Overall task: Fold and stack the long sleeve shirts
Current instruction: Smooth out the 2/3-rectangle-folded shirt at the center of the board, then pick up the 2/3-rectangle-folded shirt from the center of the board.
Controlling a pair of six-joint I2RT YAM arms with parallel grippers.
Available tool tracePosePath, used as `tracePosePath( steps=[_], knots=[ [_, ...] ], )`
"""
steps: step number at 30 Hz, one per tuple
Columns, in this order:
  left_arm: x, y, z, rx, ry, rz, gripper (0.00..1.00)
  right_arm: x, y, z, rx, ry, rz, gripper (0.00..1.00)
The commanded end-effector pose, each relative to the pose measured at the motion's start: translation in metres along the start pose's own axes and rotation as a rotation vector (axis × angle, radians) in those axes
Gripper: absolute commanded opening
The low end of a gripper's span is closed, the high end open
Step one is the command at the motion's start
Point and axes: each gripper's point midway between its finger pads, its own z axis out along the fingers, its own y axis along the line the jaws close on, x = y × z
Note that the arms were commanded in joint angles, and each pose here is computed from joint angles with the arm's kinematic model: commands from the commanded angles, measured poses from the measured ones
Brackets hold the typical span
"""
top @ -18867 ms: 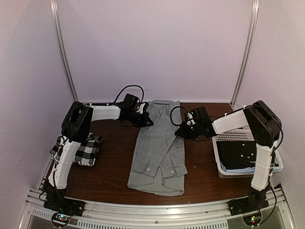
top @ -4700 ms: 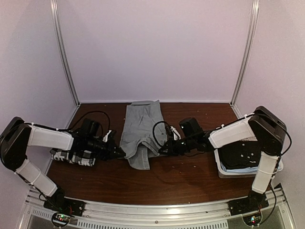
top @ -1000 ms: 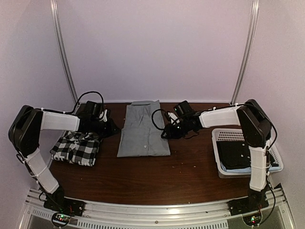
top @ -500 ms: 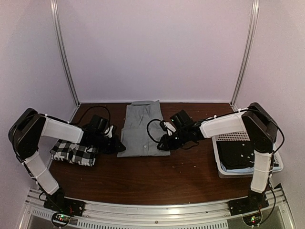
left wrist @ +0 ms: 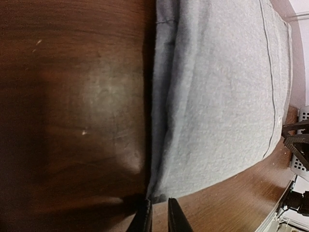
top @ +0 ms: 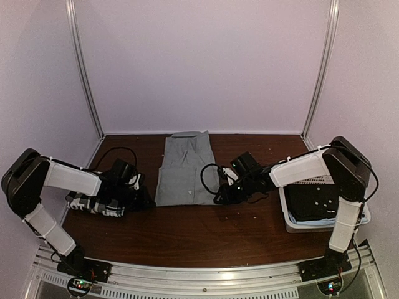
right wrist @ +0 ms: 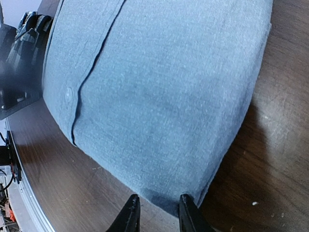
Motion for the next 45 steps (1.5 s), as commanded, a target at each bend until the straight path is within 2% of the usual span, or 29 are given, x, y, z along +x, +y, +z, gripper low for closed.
tracePosePath(
  steps=[1, 9, 13, 24, 33, 45],
  knots=[
    [0.003, 0.017, -0.013, -0.080, -0.024, 0.001, 0.14, 0.000, -0.003, -0.016, 0.021, -0.022, 0.020, 0.29],
    [0.005, 0.015, -0.020, -0.069, -0.029, 0.023, 0.21, 0.015, -0.010, -0.017, 0.033, -0.001, 0.037, 0.31],
    [0.003, 0.010, -0.018, -0.045, -0.026, 0.038, 0.25, 0.015, -0.012, -0.016, 0.038, -0.005, 0.041, 0.35],
    [0.007, 0.002, -0.004, 0.013, 0.022, 0.049, 0.28, 0.011, -0.011, -0.005, 0.011, -0.017, 0.056, 0.35],
    [0.006, 0.006, 0.002, 0.001, 0.021, 0.022, 0.27, 0.010, -0.012, -0.006, 0.007, -0.026, 0.072, 0.35],
    [0.007, 0.009, 0.006, 0.000, 0.028, 0.014, 0.18, 0.012, -0.011, -0.006, -0.022, -0.042, 0.089, 0.31]
  ],
)
